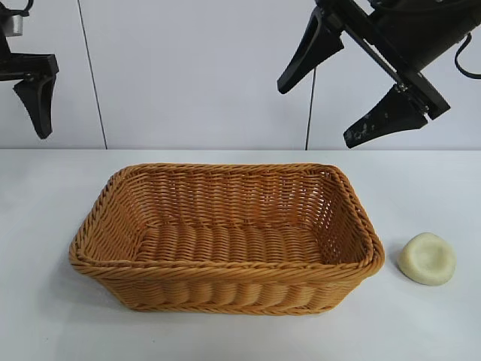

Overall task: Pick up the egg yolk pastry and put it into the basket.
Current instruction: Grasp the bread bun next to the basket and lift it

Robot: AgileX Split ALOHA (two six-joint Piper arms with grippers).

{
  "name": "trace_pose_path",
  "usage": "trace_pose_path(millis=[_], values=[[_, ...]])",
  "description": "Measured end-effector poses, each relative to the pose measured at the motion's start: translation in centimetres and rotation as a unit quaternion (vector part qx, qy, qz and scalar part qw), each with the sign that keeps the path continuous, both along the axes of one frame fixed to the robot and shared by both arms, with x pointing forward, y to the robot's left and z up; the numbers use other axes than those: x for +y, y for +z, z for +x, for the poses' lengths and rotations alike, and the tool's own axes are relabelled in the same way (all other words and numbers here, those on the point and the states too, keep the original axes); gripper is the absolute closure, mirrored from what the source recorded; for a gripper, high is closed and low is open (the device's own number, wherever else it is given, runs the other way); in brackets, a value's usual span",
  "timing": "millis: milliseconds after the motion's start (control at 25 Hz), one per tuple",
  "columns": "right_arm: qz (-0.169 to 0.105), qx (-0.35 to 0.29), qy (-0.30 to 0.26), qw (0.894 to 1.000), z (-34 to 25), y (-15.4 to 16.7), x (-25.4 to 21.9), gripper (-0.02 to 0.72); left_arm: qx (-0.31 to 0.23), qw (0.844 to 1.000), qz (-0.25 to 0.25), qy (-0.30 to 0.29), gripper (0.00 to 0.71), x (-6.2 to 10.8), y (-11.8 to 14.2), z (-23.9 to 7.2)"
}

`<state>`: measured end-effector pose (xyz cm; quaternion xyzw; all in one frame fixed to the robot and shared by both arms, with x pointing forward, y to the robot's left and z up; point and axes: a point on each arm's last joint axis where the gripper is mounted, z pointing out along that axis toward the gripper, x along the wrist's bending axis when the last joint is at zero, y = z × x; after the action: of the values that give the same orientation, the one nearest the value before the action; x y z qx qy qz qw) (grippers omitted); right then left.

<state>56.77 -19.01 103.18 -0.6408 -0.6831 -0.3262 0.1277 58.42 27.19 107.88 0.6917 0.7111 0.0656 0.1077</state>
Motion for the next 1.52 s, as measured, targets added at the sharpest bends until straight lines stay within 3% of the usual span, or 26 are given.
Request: trace_pose_path(millis=[280, 520, 680, 920, 1520], values=[[0.000, 0.000, 0.000, 1.000, 0.0, 0.0, 0.0, 0.008, -0.049, 0.999, 0.009, -0.014, 0.015, 1.0, 3.2, -11.6], [0.000, 0.000, 0.000, 1.000, 0.0, 0.0, 0.0, 0.008, -0.062, 0.998, 0.019, -0.014, 0.015, 1.9, 0.9, -20.2], [0.000, 0.000, 0.000, 1.000, 0.0, 0.0, 0.0, 0.008, -0.112, 0.993, 0.016, -0.014, 0.015, 2.2, -1.6, -24.4], [0.000, 0.000, 0.000, 1.000, 0.0, 0.0, 0.0, 0.008, -0.202, 0.979, 0.011, -0.012, 0.015, 2.5, -3.7, -28.5], [0.000, 0.000, -0.001, 1.000, 0.0, 0.0, 0.0, 0.008, -0.330, 0.944, 0.009, 0.011, 0.015, 2.9, -2.8, -32.5]])
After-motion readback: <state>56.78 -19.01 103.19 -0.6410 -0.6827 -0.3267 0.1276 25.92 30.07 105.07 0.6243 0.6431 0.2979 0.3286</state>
